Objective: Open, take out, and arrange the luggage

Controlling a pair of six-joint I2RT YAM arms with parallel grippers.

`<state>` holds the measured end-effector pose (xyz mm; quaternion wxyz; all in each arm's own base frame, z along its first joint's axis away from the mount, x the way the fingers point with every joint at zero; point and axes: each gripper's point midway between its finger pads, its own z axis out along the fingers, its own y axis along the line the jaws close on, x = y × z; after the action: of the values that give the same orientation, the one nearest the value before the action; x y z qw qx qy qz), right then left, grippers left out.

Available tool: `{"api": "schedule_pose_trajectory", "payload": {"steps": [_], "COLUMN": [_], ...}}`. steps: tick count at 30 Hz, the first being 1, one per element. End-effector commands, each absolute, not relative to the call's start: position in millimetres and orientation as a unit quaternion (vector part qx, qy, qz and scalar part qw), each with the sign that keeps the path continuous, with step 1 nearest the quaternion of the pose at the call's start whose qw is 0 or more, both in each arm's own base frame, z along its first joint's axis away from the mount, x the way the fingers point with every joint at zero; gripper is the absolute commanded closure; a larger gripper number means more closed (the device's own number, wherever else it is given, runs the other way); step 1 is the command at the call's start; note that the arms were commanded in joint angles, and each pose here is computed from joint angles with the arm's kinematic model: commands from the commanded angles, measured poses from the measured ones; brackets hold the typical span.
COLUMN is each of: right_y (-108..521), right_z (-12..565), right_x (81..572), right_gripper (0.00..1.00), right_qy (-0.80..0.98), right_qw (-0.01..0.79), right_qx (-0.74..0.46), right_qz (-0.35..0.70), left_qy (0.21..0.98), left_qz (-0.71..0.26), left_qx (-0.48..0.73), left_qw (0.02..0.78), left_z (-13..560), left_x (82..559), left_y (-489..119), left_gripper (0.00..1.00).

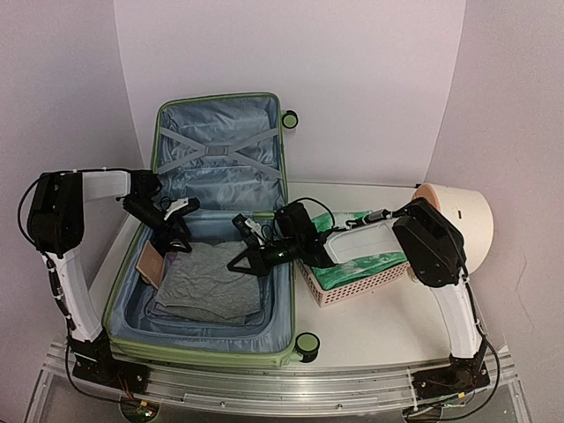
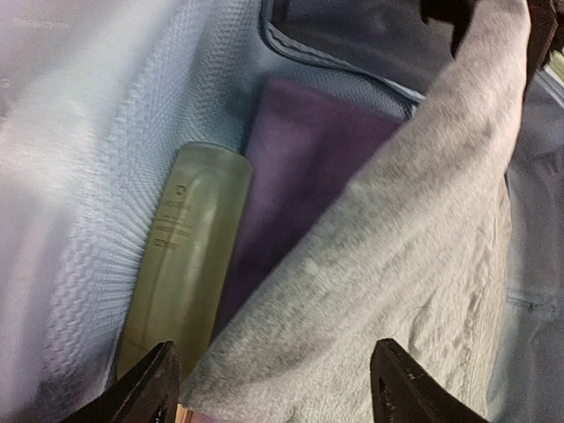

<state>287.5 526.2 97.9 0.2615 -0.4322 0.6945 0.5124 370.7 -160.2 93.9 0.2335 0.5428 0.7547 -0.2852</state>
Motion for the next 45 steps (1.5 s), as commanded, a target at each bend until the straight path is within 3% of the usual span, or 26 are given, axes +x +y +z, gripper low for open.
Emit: {"api": "schedule_pose_trajectory", "payload": {"steps": [1,9,15,16,17,18,19,25,35,45], "right_y": [531.1,533.2,533.2,532.7,532.4,532.2,531.7,525.6,505.7,470.3], "right_z": [140.8,144.9,149.3,150.2,151.5,154.0,156.2,190.2,237.5,287.6], "right_x": [284.7,287.1,289.6,290.6,291.0,292.2,294.2,302.6,312.5,343.9], "right_gripper": [1.00,1.00,1.00,1.00,1.00,1.00,1.00,1.00,1.00,1.00], "right_qy": [0.667,0.665,0.665,0.666,0.666,0.668,0.672,0.695,0.734,0.758], "right_qw": [0.287,0.292,0.298,0.300,0.302,0.305,0.306,0.323,0.343,0.374], "right_qx": [-0.459,-0.459,-0.458,-0.456,-0.456,-0.452,-0.447,-0.410,-0.367,-0.308], "right_qz": [0.512,0.511,0.510,0.508,0.507,0.506,0.505,0.495,0.457,0.436], "left_qy": [0.722,0.708,0.711,0.712,0.713,0.715,0.721,0.742,0.756,0.711], "left_qz": [-0.302,-0.287,-0.278,-0.273,-0.270,-0.264,-0.253,-0.235,-0.234,-0.263], "left_qx": [0.589,0.617,0.617,0.619,0.620,0.621,0.619,0.587,0.550,0.566], "left_qw": [0.201,0.189,0.191,0.187,0.185,0.182,0.182,0.224,0.267,0.324], "left_z": [81.7,71.2,73.0,71.9,70.9,70.8,72.9,137.1,228.2,310.6], "left_x": [358.4,344.1,347.8,346.9,346.8,347.1,349.9,361.1,334.4,323.7], "left_y": [-160.6,-153.6,-152.8,-150.8,-149.6,-147.9,-145.8,-148.1,-149.8,-193.7], "left_gripper": [0.32,0.43,0.70,0.83,0.86,0.98,1.00,1.00,1.00,1.00]}}
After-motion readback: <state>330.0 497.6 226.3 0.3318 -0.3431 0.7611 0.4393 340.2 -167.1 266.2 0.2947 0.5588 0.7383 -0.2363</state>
